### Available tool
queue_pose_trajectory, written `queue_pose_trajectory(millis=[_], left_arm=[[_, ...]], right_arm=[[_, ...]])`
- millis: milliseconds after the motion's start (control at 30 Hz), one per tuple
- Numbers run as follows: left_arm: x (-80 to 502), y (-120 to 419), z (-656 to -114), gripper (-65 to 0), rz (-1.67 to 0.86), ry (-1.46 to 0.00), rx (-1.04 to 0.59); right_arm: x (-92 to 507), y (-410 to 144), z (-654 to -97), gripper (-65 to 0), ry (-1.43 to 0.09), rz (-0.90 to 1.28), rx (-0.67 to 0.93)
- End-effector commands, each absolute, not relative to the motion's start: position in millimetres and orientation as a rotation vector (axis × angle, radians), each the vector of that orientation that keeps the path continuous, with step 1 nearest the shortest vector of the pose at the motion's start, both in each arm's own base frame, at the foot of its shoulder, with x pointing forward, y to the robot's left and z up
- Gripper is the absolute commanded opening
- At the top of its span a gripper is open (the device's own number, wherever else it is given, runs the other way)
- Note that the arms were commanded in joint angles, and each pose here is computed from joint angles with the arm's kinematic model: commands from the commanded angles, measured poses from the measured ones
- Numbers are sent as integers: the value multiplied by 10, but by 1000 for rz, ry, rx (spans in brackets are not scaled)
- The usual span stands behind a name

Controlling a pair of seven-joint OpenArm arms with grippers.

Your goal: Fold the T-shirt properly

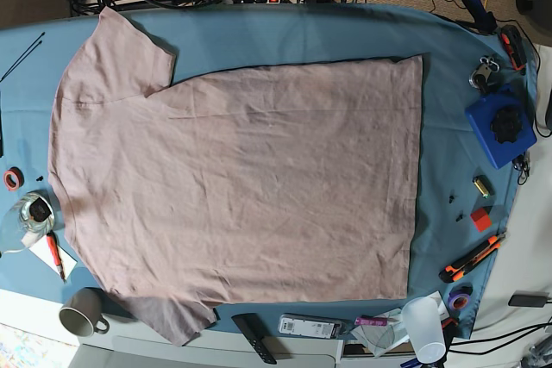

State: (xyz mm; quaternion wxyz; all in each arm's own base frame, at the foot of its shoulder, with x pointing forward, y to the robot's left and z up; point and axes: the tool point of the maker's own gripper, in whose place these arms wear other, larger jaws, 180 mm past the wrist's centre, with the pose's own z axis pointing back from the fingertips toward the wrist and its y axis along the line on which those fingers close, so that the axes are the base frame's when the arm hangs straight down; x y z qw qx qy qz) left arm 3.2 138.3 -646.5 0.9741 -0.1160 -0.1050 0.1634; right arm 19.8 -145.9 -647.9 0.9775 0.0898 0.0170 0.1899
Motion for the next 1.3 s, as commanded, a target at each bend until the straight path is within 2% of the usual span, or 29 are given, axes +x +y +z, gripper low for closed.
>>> queue_pose_trajectory(millis=[0,1267], left_arm=[[22,1418,-6456,-650,328,-219,-232],[23,1419,-6456,-650,329,-221,-232]], right_arm=[[239,-1491,-6470,-650,27,377,180],[262,-1517,-6463,-650,18,338,184]])
